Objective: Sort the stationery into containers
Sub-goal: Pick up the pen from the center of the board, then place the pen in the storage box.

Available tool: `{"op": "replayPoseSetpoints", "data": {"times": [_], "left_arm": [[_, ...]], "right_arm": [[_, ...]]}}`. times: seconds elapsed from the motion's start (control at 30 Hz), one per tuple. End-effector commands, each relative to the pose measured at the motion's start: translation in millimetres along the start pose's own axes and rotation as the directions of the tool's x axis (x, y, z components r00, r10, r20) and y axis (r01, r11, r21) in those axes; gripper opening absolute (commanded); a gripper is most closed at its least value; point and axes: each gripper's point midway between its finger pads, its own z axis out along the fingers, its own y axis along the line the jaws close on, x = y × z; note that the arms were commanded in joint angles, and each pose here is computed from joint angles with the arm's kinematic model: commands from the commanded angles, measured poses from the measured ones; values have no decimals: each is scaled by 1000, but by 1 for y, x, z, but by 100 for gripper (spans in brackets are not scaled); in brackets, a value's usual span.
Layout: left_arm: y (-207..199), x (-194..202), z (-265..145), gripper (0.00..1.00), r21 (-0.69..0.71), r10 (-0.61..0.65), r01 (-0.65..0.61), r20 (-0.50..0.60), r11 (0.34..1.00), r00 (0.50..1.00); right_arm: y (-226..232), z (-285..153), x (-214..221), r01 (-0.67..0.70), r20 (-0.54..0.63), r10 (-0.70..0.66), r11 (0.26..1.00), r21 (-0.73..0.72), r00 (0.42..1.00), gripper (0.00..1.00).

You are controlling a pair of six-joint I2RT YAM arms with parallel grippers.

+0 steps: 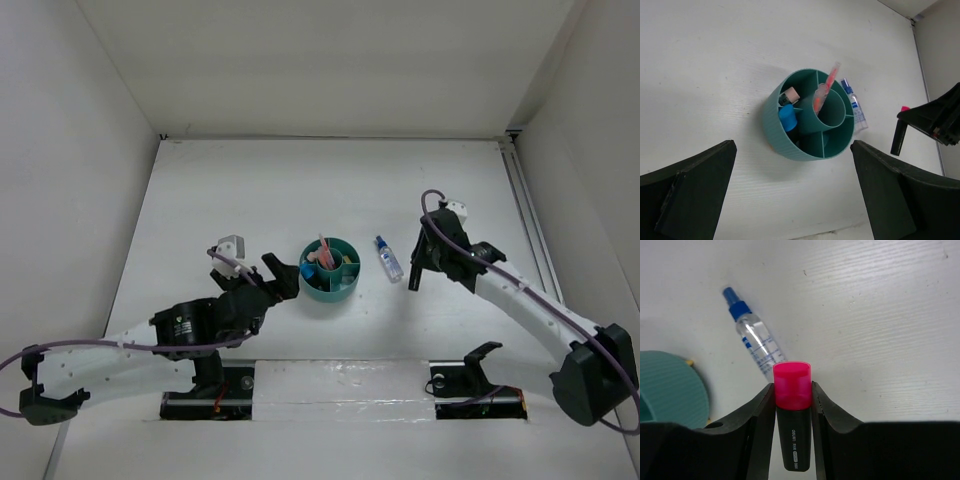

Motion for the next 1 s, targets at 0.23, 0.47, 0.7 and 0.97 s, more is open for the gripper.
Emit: {"op": "replayPoseSetpoints", "data": {"times": [0.23, 0.47, 0.7, 0.97], "left_arm": [[-35, -2, 2, 100, 61, 19, -17, -38, 998, 999], [14, -20, 0, 100, -209, -10, 13, 16, 978, 1000], [17, -34, -6, 100, -227, 34, -25, 34, 974, 999], [20, -46, -19, 100, -208, 97, -96, -3, 973, 995]], "right_arm": [[70, -82, -53, 165, 308, -79, 950, -266, 948, 0], [139, -136, -65, 342, 426, -123, 804, -487, 896, 0], [228, -171, -48, 563, 564, -208, 590, -579, 799, 0], [285, -159, -30, 643, 615, -242, 481, -596, 751, 0]]}}
